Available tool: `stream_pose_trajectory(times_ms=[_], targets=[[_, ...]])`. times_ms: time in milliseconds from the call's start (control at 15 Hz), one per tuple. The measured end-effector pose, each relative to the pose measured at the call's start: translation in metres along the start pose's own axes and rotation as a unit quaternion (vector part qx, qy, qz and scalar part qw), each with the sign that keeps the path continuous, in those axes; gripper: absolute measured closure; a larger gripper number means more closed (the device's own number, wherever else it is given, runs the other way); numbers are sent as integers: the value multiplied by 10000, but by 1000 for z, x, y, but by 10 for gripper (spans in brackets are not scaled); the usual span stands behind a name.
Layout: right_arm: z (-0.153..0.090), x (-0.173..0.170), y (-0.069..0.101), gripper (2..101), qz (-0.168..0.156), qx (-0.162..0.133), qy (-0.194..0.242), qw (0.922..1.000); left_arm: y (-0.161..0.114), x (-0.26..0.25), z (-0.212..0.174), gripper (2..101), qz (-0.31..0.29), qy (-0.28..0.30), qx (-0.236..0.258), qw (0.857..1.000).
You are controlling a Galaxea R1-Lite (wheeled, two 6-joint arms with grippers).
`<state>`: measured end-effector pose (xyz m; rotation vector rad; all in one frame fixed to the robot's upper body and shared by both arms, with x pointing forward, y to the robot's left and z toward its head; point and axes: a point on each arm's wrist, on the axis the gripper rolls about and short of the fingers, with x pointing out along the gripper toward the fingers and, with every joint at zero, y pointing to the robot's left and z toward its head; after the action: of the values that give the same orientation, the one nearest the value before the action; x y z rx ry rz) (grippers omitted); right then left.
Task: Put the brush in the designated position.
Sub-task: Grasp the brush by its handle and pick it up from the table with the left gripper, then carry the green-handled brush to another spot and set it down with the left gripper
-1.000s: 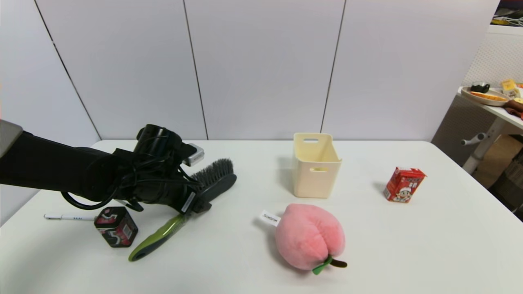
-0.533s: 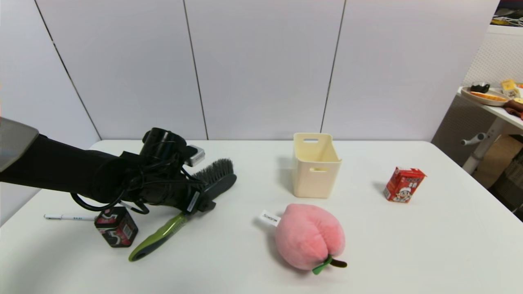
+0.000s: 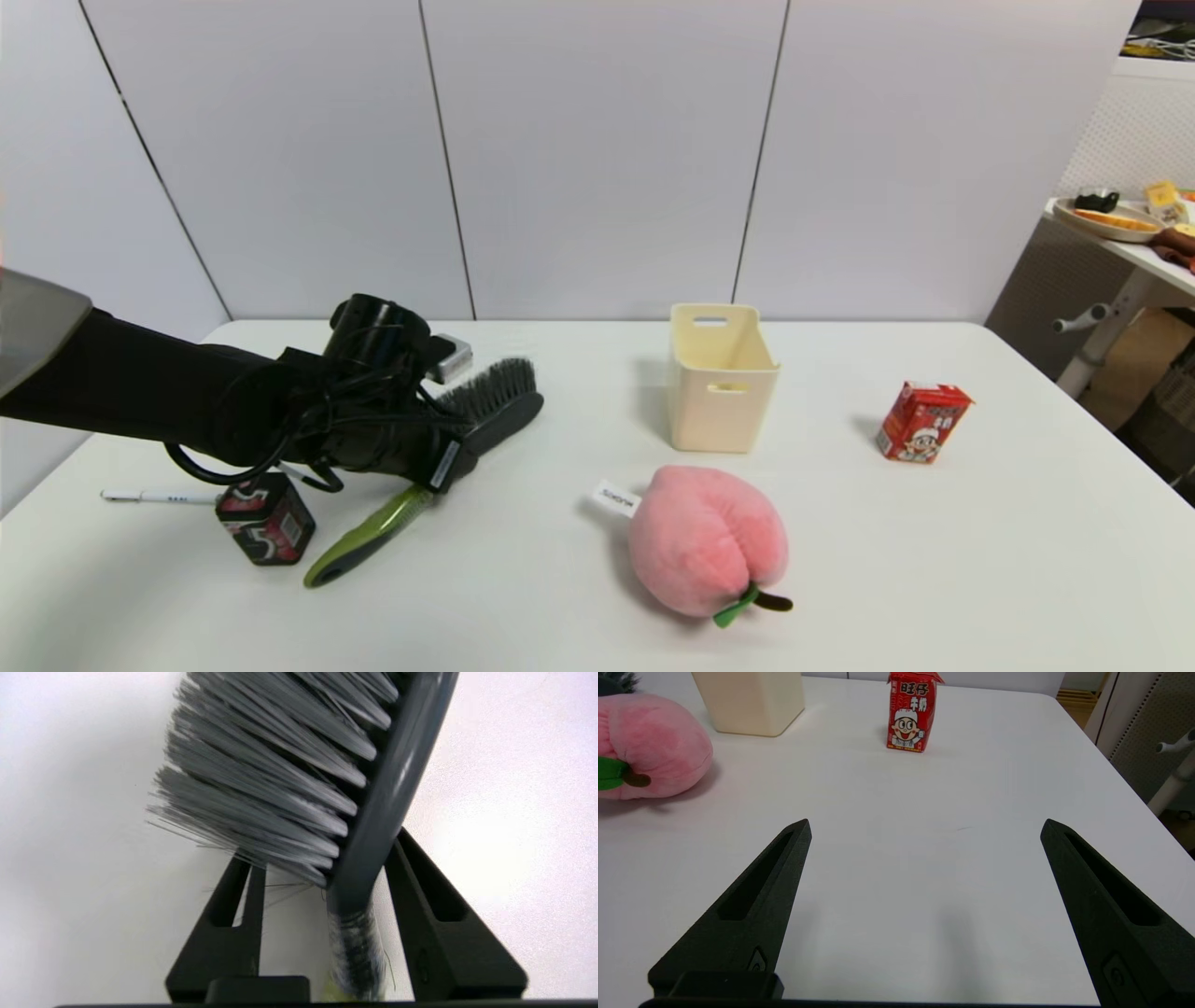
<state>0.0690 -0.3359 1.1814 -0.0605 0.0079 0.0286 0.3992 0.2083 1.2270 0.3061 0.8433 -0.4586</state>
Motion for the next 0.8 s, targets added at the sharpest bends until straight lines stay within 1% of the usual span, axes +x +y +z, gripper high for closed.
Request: stream_pose_trajectory(times_ms=[67, 133, 533, 800], targets=[[0, 0, 0, 50, 0, 0, 4, 10000, 0, -1, 0, 746, 4, -5, -1, 10000], [0, 0, 0, 50, 2, -2, 4, 10000, 0, -3, 1, 873, 7, -36, 3, 10000], [0, 0, 0, 50, 0, 1, 2, 10000, -1, -15, 10, 870, 23, -328, 37, 9995], [0, 0, 0, 50, 2, 0, 4, 10000, -10, -26, 36, 870, -95, -814, 136, 9965]])
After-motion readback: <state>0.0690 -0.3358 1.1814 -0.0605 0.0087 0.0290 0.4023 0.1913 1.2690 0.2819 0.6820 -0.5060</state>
